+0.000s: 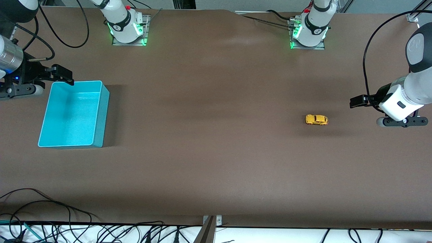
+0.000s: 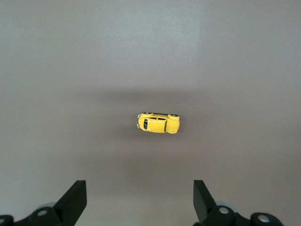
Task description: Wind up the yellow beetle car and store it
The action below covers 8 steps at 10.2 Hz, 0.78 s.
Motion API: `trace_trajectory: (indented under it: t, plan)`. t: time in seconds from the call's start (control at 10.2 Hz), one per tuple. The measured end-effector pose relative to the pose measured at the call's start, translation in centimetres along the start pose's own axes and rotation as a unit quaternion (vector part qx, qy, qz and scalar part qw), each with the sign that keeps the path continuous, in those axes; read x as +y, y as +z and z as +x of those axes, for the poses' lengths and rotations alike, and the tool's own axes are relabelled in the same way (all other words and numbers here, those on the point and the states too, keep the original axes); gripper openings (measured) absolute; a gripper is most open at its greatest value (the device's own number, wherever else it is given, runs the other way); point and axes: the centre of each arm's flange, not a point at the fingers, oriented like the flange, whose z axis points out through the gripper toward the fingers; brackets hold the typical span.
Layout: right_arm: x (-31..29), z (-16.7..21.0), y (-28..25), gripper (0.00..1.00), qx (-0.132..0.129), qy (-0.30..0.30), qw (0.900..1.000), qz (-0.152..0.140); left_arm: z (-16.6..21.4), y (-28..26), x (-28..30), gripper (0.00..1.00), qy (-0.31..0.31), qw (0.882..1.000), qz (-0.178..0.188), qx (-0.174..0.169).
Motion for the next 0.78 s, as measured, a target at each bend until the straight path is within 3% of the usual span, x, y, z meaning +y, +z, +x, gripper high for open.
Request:
trace_trajectory:
  t: [0.78]
  plan:
    - [0.01, -0.02, 0.03, 1.0, -0.001, 0.0, 1.0, 0.0, 0.01, 0.08, -0.1, 1.0, -0.022, 1.0, -0.015, -0.002]
